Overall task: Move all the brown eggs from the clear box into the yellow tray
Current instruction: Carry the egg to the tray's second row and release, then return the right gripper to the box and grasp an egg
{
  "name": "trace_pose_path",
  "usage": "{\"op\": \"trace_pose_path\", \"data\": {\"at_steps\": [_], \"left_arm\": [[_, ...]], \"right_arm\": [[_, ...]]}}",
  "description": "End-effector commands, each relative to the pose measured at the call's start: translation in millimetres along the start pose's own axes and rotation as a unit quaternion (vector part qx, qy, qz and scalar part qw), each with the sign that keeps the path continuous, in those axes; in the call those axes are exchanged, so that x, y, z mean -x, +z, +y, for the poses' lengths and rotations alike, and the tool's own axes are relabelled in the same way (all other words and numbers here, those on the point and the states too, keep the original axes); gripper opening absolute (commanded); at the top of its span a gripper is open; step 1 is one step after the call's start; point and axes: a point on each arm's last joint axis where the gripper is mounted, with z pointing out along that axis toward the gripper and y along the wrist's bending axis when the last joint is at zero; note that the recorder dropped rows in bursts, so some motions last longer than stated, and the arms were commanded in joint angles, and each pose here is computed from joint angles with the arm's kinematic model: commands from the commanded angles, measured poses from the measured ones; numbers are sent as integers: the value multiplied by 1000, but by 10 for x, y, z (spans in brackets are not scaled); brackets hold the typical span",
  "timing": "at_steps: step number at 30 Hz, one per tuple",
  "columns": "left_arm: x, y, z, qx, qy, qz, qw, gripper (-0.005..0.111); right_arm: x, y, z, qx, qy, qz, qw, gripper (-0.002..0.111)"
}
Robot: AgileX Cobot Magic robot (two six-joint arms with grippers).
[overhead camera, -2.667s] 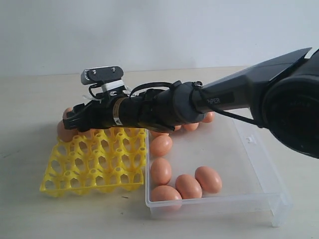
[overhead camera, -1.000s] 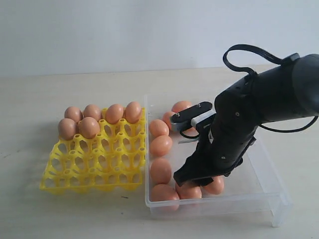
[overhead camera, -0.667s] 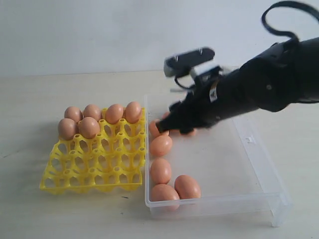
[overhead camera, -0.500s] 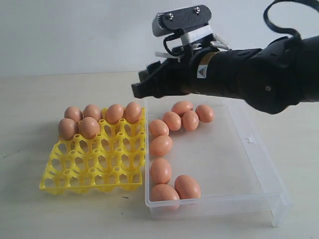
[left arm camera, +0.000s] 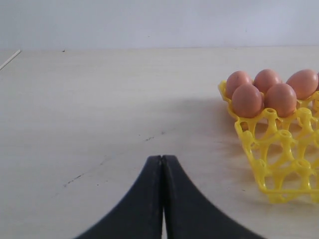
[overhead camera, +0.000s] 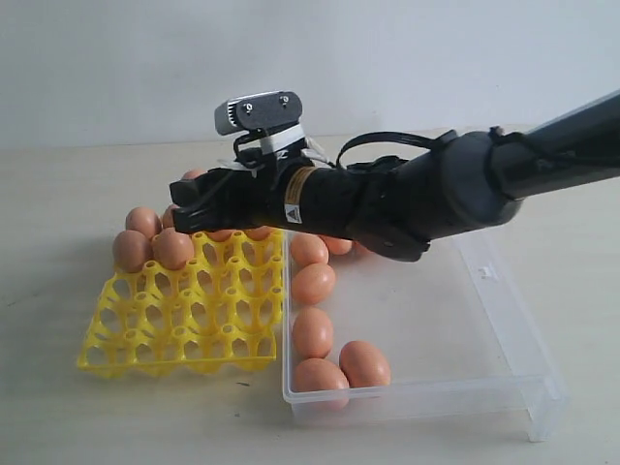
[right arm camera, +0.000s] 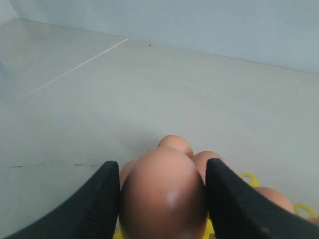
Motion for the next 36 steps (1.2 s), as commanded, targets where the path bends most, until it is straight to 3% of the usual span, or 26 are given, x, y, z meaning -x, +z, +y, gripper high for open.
{"op": "trace_pose_path", "data": {"at_steps": [1, 11, 14, 20, 22, 25, 29, 33, 36], "left_arm": [[26, -9, -6, -5, -2, -11, 1000, 0], [26, -9, -6, -5, -2, -11, 1000, 0], [26, -9, -6, -5, -2, -11, 1000, 0], [26, -9, -6, -5, -2, -11, 1000, 0], [26, -9, -6, -5, -2, -11, 1000, 0], [26, -9, -6, -5, -2, -11, 1000, 0], [26, -9, -6, -5, -2, -11, 1000, 0], [26, -9, -6, -5, -2, -11, 1000, 0], [26, -9, -6, -5, -2, -11, 1000, 0]], "right_arm": [[-36, 193, -31, 16, -6, 2, 1000, 0], [-311, 362, -209, -29, -23, 66, 997, 2], [-339, 371, -229, -33, -14, 67, 997, 14], [-328, 367, -258, -45, 6, 61, 997, 61], [-297, 347, -272, -54, 8, 65, 996, 66], [-141, 251, -266, -83, -3, 84, 993, 63], [273, -87, -239, -167, -7, 125, 978, 44], [617, -593, -194, -265, -10, 201, 943, 26], [641, -867, -117, -275, -13, 258, 926, 26]]}}
